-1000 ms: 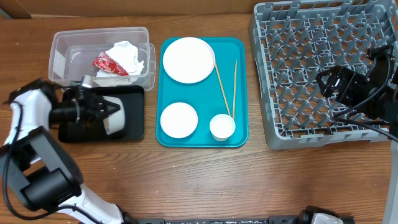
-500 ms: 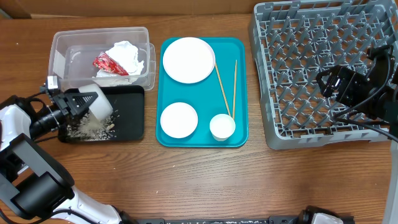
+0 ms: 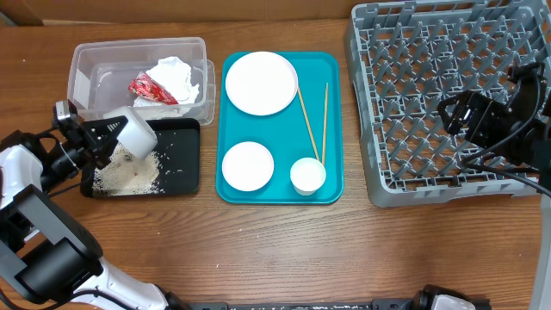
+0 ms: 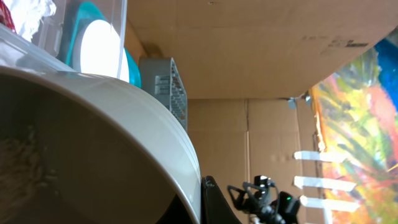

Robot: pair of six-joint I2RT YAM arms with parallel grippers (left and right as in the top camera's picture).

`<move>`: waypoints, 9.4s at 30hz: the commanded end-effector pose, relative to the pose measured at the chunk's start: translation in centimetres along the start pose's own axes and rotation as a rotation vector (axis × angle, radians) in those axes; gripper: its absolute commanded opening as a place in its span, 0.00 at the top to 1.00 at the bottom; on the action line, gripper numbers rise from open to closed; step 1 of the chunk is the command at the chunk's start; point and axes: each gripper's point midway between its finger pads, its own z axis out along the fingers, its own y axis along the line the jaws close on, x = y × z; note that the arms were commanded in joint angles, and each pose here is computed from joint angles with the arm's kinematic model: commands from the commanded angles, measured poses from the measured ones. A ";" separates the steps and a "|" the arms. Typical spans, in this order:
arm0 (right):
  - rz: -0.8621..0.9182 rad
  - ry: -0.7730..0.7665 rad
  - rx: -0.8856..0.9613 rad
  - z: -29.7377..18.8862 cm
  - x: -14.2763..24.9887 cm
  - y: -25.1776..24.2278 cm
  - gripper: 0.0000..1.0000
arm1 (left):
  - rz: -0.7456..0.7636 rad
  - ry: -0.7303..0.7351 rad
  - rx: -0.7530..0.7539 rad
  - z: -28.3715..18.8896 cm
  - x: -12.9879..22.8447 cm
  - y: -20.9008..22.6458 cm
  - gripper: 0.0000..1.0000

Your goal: Sort waste into correct bins and load items into the dishwasher

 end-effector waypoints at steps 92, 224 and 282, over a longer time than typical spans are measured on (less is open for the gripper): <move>0.000 0.005 0.000 -0.4 0.1 0.2 0.02 | 1.132 0.810 -1.095 28.7 20.7 7.0 0.54; -0.473 0.313 -1.034 8.8 7.0 22.2 0.12 | 0.021 0.848 0.070 24.1 19.9 -8.1 0.96; 0.180 0.497 0.605 7.8 7.9 -6.6 0.34 | 0.912 0.369 -1.231 20.9 7.6 -6.6 0.46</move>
